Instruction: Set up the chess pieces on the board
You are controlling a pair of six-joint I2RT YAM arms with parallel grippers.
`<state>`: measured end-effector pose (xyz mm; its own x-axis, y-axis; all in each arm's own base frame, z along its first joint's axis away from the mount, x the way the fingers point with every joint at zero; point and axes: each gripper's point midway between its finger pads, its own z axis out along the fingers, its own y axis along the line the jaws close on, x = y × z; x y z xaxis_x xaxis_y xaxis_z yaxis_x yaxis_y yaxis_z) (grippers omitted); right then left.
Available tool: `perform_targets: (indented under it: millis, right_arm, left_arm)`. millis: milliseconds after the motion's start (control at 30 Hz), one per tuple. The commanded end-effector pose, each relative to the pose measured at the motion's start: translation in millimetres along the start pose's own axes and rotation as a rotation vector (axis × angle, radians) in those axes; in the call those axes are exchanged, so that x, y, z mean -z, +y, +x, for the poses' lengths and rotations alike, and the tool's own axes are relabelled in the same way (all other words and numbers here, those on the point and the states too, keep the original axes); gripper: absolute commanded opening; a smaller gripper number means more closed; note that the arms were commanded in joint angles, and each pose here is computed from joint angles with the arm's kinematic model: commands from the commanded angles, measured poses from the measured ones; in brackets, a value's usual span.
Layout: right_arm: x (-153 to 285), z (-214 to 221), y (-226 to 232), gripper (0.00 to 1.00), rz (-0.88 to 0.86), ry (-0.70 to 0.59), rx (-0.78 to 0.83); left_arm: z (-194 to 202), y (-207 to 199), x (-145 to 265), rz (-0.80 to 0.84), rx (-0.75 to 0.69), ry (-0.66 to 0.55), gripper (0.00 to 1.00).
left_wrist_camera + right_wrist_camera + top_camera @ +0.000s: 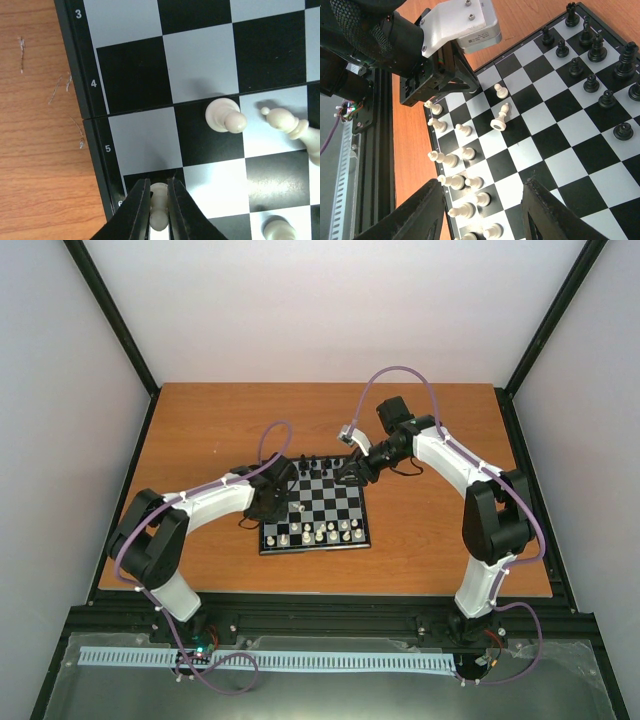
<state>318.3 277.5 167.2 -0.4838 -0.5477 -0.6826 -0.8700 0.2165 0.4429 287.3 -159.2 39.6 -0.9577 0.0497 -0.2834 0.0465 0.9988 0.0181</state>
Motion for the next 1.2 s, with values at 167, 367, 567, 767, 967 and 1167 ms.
perform_targets:
  millis: [167,367,567,767,967,1167]
  right_arm:
    - [-5.1,3.6,0.0,0.43,-0.029,0.004,-0.012]
    - [-4.5,3.3,-0.1,0.43,-0.025,0.004,-0.008]
    - [-6.3,4.9,-1.4,0.43,-0.029,0.009,-0.015]
    - [-7.6,6.5,-3.1,0.43,-0.027,0.014,-0.017]
    - [-8.8,7.4,-4.6,0.43,-0.027,0.016,-0.02]
    - [-9.9,8.2,-6.0,0.43,-0.029,0.019,-0.025]
  left_arm:
    - [12.2,3.3,3.5,0.011,0.021,0.038,0.12]
    - [23.8,2.9,10.1,0.044,0.026,0.057,0.13]
    - [33.8,3.8,8.0,0.05,0.018,0.089,0.13]
    - [34.2,0.3,7.1,0.063,0.015,0.098,0.13]
    - [36.4,3.2,14.0,0.06,0.016,0.093,0.13]
    - [42.1,1.4,14.6,0.067,0.008,0.106,0.14]
